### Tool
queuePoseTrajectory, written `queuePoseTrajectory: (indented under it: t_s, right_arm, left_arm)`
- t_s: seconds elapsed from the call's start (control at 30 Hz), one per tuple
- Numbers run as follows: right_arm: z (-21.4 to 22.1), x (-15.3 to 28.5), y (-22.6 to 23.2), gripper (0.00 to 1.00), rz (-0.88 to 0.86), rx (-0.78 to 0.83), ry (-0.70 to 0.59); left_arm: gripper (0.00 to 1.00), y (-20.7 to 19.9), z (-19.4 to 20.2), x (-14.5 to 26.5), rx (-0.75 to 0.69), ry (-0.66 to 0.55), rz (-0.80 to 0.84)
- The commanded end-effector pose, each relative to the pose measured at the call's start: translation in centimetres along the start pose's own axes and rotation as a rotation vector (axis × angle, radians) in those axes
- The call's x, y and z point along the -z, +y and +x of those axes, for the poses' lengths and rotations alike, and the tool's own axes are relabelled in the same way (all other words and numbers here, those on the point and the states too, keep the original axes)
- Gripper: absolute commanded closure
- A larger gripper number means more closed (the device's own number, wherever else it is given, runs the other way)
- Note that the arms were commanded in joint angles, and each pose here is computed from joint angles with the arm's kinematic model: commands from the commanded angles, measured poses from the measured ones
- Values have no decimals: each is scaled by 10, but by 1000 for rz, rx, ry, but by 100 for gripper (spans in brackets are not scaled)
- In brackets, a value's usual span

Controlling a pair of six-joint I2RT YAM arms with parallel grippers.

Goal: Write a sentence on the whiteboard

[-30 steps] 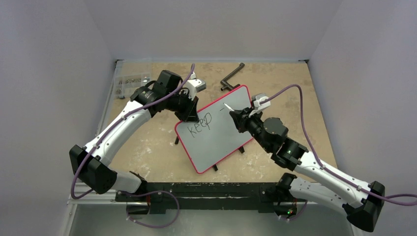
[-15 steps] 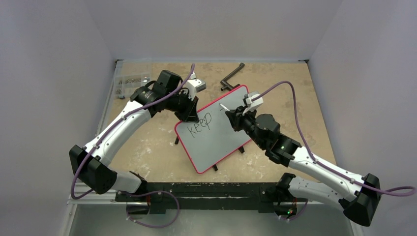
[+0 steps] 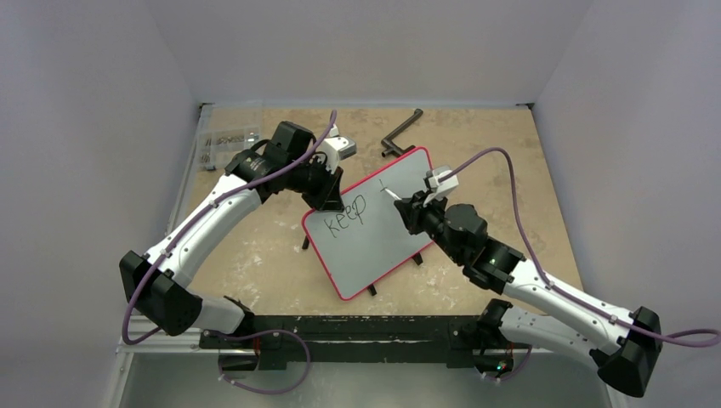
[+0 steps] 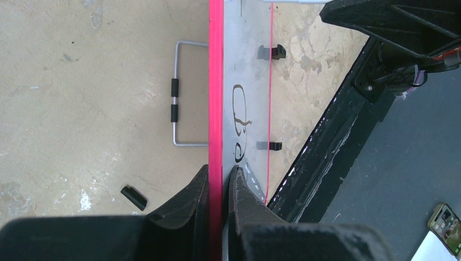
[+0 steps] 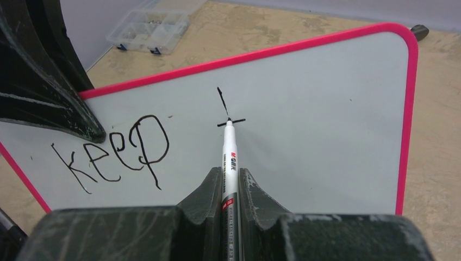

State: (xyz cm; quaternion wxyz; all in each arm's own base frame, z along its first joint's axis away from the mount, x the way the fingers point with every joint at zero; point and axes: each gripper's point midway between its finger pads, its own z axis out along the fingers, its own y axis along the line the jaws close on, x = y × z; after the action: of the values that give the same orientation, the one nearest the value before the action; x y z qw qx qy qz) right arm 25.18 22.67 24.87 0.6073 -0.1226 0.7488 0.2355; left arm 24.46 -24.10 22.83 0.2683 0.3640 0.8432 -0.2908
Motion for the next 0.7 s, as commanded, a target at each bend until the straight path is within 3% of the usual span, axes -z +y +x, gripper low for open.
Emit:
queuePoseTrajectory:
  t_s: [0.0,0.67]
  right_arm:
    - [11,9,-1,100,-15,-29,25]
    - [39,18,-9,100,13,-78,109]
  left_arm:
    - [100,49,35,2,-92,151,-235]
    - [100,49,35,4,-94,145,-238]
